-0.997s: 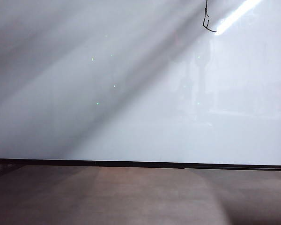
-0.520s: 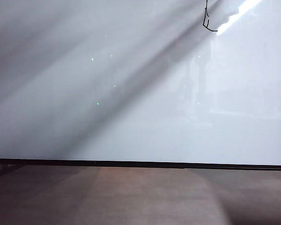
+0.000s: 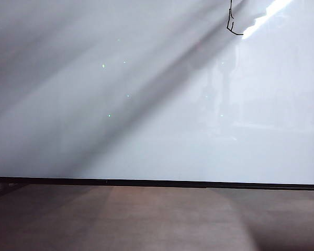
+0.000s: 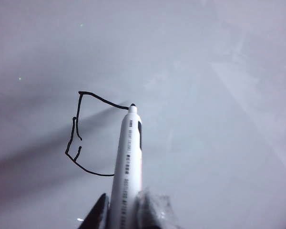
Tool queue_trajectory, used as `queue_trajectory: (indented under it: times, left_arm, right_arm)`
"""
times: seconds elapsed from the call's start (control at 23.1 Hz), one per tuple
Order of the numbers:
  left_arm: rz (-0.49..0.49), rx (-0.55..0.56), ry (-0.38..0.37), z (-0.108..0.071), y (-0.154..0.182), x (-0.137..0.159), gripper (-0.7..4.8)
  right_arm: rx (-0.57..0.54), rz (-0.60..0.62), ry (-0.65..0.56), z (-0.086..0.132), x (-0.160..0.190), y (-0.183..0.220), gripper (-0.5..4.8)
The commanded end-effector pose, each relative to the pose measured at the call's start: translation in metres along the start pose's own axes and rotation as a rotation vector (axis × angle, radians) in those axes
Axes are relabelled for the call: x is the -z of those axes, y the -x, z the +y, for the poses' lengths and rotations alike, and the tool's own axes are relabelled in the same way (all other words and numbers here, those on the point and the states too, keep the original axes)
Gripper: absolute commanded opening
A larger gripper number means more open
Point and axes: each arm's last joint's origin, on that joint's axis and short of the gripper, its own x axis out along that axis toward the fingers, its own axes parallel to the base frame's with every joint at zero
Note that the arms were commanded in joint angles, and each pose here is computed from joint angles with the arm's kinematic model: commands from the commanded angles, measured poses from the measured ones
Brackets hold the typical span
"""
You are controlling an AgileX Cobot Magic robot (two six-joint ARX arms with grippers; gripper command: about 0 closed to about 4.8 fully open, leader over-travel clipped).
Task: Reach to the right to find the marker pen, pick it up, and write the number 0 on the whiteboard.
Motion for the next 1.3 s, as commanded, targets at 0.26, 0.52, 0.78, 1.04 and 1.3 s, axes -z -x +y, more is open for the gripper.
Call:
queue_trajectory:
  times: [0.26, 0.52, 0.78, 1.04, 1.3]
  left_arm:
    - [-0.019, -0.002, -0.004, 0.000, 0.002, -0.002, -0.05]
    - [-0.020, -0.002, -0.005, 0.000, 0.002, -0.002, -0.05]
    - [-0.019, -0.002, -0.006, 0.000, 0.002, -0.002, -0.05]
    - [-0.020, -0.003, -0.016, 0.000, 0.002, -0.002, -0.05]
    - [-0.020, -0.003, -0.016, 0.000, 0.002, -0.002, -0.05]
  right_arm:
    - [0.003, -0.019, -0.004, 0.000, -0.001, -0.003, -0.06]
    - [0.002, -0.016, -0.004, 0.000, 0.001, -0.007, -0.06]
    - [0.009, -0.039, -0.005, -0.001, -0.001, -0.007, -0.06]
    - [0.010, -0.047, -0.005, -0.001, -0.001, -0.007, -0.06]
    - [0.007, -0.034, -0.006, 0.000, 0.002, -0.011, -0.06]
